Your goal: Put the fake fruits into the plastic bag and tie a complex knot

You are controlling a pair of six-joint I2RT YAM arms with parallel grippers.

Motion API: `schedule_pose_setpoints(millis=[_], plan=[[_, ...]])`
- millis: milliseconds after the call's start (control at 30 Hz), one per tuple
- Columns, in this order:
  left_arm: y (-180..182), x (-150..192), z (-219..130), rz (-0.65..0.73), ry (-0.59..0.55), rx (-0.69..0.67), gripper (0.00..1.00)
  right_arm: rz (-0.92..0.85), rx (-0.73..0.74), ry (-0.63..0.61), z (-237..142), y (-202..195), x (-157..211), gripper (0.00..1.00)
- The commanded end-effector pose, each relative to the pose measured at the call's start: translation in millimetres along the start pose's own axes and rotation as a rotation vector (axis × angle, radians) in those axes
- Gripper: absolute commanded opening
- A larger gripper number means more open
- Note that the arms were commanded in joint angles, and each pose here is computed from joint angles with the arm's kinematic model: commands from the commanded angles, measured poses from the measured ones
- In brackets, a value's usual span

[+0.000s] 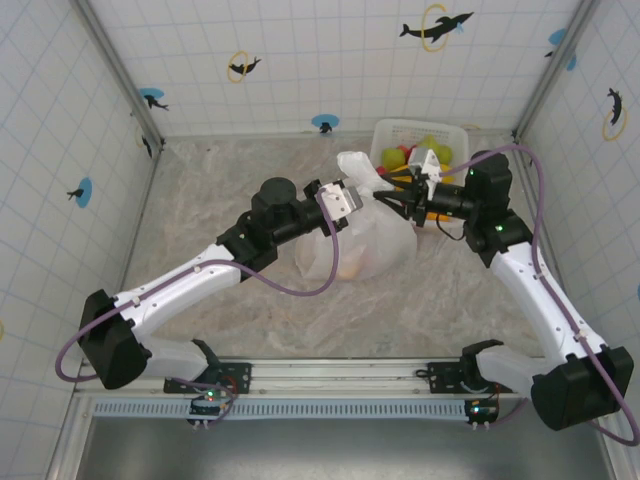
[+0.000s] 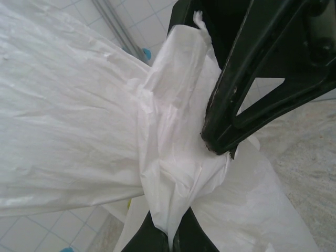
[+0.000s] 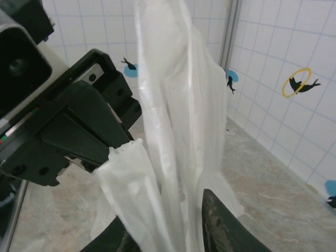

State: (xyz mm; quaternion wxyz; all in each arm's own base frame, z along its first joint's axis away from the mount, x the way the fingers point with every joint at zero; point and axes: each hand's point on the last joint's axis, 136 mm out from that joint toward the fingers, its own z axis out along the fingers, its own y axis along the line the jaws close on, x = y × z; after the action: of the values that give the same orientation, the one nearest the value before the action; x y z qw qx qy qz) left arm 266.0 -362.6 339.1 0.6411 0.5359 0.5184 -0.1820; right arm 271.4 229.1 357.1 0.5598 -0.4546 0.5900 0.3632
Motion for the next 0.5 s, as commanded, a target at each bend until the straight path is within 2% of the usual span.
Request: schedule_pose_setpoints(millis=[0,67,167,300,467], plan=[[3,-12,-6,0.026,-0.026,-0.006,0.00,-0.058,-0.019,-0.018,-8,12,-17,0.58],[2,-12,-5,0.028,-0.027,0.000,0.00,-0.063,-0.009,-0.001,-6,9,-16,0.73],[2,-12,-3,0.029,-0.027,0.004,0.00,-0.061,-0.017,0.004,2,4,-17,0.81],[2,-10,-1,0.030,-0.021,0.004,0.00,-0.056,-0.047,0.006,13,2,-22,0.81],[6,-9,0,0.028,-0.010,-0.014,0.00,-0.048,-0.074,0.018,19,7,-19,0.62]])
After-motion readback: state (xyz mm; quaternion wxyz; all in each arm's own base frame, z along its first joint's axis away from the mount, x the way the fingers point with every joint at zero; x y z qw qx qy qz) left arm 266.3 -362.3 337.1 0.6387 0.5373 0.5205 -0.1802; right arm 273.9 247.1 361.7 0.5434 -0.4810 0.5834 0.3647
